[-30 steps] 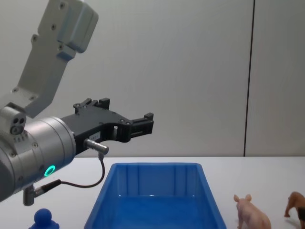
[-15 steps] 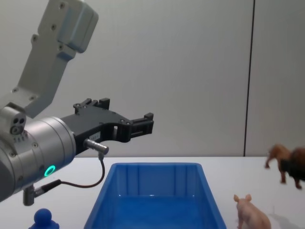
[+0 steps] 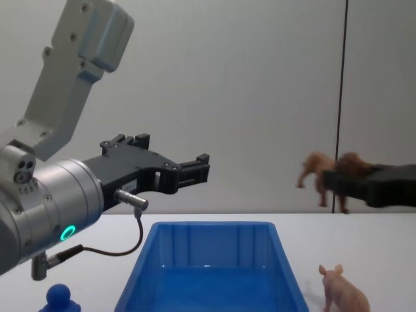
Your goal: Pick up the two dolls from the table and place them into the box.
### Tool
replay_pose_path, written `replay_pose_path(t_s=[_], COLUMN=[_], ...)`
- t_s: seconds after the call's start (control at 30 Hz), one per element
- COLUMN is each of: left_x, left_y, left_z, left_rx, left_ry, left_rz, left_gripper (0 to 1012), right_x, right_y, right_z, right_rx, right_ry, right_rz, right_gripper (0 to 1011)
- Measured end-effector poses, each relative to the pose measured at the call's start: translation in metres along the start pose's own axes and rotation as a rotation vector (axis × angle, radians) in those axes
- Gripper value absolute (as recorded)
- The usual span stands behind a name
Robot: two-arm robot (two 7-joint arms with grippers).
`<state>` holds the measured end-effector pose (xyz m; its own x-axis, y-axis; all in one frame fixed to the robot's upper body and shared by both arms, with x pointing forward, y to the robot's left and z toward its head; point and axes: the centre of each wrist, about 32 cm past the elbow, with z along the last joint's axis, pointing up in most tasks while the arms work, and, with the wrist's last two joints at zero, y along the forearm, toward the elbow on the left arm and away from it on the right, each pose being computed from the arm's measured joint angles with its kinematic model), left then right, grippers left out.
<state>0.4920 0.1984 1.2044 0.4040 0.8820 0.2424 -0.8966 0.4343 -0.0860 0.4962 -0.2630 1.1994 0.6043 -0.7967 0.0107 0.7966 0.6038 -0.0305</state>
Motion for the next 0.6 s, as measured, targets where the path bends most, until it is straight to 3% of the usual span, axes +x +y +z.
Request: replay_pose_path(t_s=[0.23,0.5,0.6], left_x=[0.0,0.0,0.0], left_y=[0.0,0.0,0.0], left_z=[0.0,0.0,0.0], left_rx=[0.0,0.0,0.0], left_ry=[0.0,0.0,0.0], left_rz=[0.0,0.0,0.0], left_gripper=[1001,1001,1001], right_x=[-0.013,-0.025,-0.029], right_y=[0.028,0.055,0.062], right_z=[0.012,0.014,0.014], right_rx=[-0.03,-0.077,-0.093], right_ry=[0.013,0.021,0.021], right_rz=[0.109,0.183,0.202], right_gripper=[444,446,505])
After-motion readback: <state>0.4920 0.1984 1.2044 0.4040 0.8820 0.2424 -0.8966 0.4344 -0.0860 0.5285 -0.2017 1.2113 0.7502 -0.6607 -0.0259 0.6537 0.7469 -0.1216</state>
